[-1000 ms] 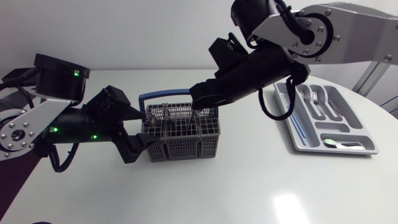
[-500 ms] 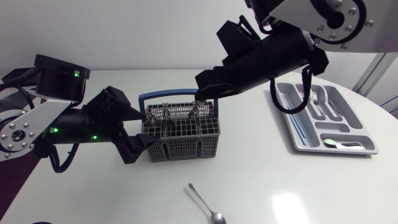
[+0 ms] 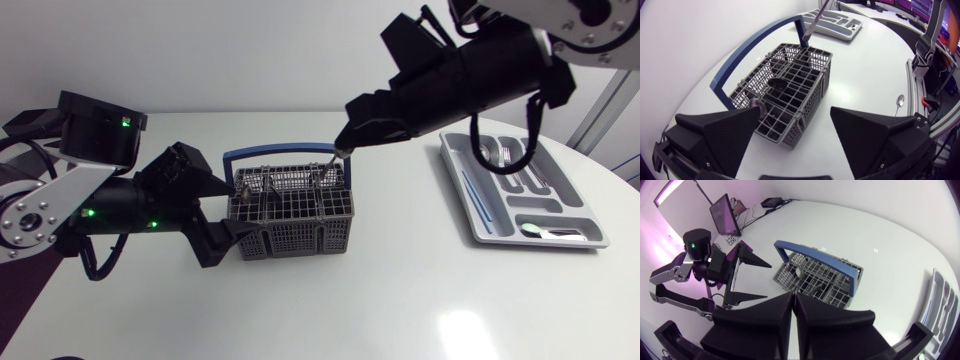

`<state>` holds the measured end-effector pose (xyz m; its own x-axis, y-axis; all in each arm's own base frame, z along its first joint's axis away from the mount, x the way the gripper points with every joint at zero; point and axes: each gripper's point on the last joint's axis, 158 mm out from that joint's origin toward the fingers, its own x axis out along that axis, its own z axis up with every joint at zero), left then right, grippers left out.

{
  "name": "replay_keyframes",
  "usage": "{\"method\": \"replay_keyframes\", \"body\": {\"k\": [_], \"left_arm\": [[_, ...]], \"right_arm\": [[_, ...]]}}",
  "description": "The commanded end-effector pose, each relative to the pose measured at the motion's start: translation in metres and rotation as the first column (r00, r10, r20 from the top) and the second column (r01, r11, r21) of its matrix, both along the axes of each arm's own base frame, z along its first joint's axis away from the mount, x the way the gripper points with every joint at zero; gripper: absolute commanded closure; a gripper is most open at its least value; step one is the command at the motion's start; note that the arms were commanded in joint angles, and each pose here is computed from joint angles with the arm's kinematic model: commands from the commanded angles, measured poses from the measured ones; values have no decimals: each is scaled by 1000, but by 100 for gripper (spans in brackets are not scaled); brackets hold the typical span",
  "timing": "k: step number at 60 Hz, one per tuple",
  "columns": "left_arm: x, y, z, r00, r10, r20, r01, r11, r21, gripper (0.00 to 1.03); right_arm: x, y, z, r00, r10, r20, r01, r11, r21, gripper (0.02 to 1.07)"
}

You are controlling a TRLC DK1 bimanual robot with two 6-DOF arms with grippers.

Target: Unload the cutlery basket into the drawer organizer.

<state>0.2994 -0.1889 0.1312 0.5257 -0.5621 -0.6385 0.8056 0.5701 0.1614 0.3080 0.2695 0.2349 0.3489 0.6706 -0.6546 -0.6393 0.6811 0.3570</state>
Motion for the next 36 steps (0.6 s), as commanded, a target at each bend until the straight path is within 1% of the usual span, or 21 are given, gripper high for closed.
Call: {"method": "replay_keyframes", "body": {"k": [1,14,20,30,36], "left_arm": [[-7,-3,-6,1000,-20,-10,20,1000,12,6],[-18,-17,-6,997,-77,-14,77,997,20,6],[-26,-23,-8,993,-120,-19,121,992,40,6],[-34,-29,-10,988,-153,-25,154,987,52,6],[-39,-33,-12,984,-177,-29,178,982,62,6]], "right_arm": [[-6,-18,-2,1000,-11,-5,11,1000,-18,98],[-9,-66,-4,996,-87,-3,86,995,-58,98],[-11,-94,-10,992,-127,-1,127,988,-89,97],[-9,-143,-18,976,-216,14,216,967,-132,98],[-6,-176,-24,960,-279,30,280,945,-167,98]]}}
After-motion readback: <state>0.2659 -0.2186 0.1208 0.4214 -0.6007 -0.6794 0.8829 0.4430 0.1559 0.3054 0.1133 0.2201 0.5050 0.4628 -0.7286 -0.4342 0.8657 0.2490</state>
